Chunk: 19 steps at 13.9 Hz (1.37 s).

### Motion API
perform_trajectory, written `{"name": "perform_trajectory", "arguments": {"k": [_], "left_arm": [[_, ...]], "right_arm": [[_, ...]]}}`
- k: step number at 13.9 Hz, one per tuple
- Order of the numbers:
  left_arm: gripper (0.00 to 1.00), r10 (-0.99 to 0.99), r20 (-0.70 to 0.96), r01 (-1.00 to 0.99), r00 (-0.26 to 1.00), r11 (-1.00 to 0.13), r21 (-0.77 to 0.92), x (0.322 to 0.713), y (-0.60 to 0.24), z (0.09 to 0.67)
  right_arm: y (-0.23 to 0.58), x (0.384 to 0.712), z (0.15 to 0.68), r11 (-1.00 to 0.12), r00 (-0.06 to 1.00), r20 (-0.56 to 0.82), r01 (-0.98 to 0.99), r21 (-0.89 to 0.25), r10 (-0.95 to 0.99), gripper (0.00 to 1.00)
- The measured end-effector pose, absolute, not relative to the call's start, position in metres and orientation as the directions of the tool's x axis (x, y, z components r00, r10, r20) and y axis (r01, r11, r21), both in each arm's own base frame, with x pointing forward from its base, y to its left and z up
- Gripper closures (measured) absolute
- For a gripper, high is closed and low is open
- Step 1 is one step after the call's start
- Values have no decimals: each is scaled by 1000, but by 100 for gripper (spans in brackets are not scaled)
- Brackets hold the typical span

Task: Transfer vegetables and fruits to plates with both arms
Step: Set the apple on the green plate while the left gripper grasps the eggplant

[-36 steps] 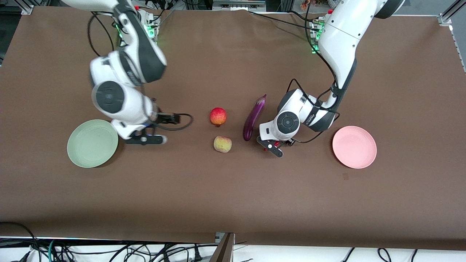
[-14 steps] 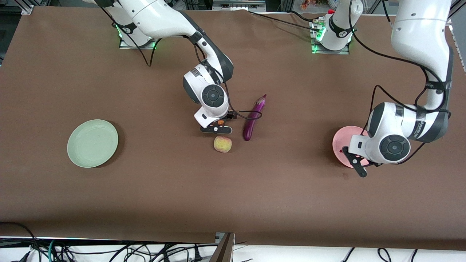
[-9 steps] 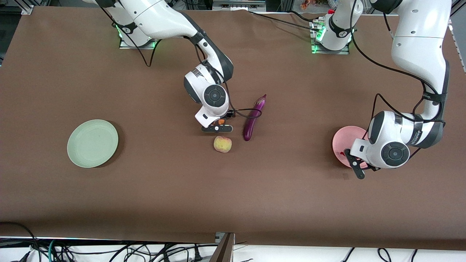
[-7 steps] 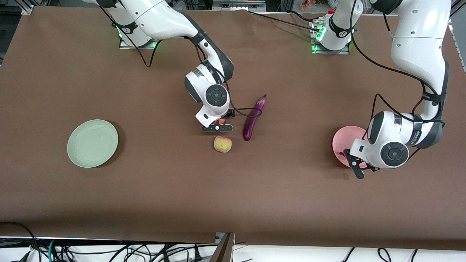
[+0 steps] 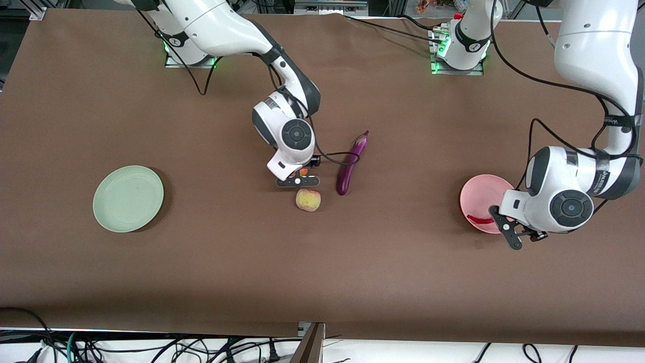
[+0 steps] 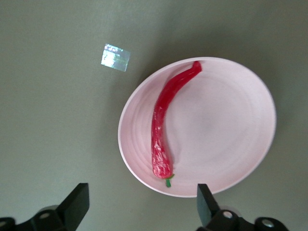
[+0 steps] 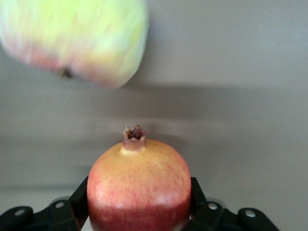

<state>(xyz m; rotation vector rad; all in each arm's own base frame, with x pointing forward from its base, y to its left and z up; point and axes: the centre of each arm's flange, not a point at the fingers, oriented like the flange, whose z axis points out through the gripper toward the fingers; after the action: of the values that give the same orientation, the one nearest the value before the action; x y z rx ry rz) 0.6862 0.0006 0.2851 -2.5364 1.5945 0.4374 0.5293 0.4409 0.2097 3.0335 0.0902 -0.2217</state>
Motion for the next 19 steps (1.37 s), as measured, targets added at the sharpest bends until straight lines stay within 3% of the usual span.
{"name": "perform_trajectory", "arguments": {"k": [5, 8, 15, 19], "left_arm": [[0, -830, -255, -823, 496, -543, 167, 666, -57, 315], [0, -752, -268, -738, 603, -653, 173, 650, -122, 333], [0, -322, -263, -327, 909, -945, 26, 558, -368, 337], [0, -239, -182, -238, 954, -971, 25, 527, -442, 273]], "right_arm": [[263, 615, 280, -972, 963, -260, 124, 197, 70, 19], [150, 650, 292, -966, 956, -280, 151, 212, 88, 19], [-61, 664, 264, -986, 944, -329, 78, 144, 27, 19], [-97, 665, 231, -986, 951, -309, 53, 157, 2, 19]]}}
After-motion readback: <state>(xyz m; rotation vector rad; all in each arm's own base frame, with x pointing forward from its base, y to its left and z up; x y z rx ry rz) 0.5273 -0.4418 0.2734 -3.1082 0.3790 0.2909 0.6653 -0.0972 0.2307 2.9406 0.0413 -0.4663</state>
